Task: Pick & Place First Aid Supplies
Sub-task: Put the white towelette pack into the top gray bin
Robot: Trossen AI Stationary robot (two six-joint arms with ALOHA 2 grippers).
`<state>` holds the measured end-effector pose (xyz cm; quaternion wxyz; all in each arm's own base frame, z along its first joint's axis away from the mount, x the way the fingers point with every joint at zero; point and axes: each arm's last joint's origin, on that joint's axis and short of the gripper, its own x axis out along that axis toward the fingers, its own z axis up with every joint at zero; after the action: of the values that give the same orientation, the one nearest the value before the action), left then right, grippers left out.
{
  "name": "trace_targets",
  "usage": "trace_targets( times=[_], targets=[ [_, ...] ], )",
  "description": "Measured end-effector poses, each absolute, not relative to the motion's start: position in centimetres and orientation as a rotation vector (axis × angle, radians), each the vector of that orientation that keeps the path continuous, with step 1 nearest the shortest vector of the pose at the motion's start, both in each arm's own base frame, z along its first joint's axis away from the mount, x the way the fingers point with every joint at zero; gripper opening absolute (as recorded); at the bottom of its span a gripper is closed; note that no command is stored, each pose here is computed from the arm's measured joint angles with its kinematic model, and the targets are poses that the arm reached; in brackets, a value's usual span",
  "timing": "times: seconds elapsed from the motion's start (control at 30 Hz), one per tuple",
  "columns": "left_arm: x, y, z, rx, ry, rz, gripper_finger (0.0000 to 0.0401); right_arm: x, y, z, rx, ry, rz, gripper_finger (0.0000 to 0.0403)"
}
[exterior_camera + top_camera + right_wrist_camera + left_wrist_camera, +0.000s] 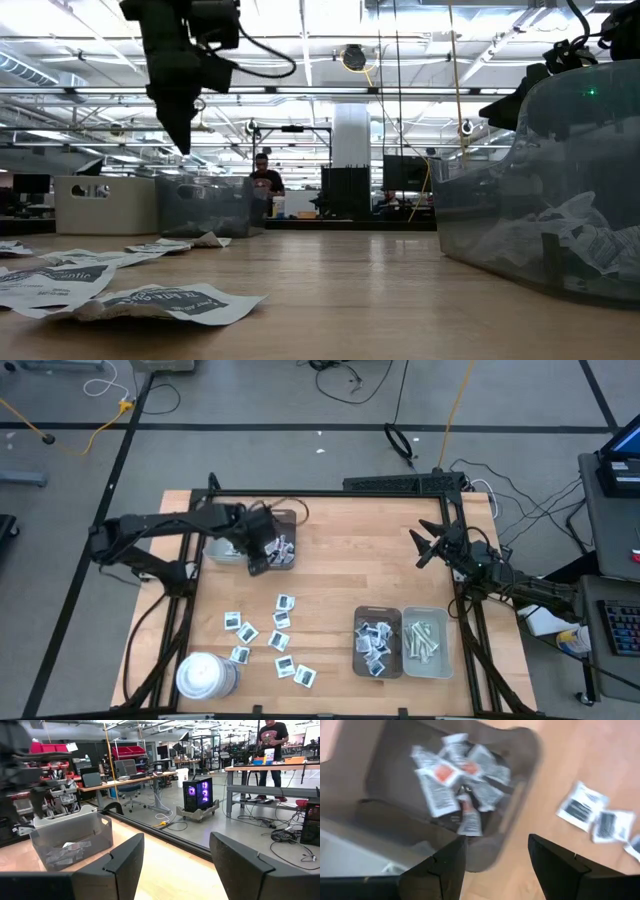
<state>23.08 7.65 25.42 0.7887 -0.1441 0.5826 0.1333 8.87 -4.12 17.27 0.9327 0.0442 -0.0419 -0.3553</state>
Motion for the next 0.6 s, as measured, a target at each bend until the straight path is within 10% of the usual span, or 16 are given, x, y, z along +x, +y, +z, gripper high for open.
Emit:
trace_targets(
  times=[0.6],
  targets=[
    [25.1,-0.4,24.8,-0.218,1.328,-0.022,0.0218,8.9,-4.1,17.3,0.091,-0.086,-0.726,0.0221]
  ],
)
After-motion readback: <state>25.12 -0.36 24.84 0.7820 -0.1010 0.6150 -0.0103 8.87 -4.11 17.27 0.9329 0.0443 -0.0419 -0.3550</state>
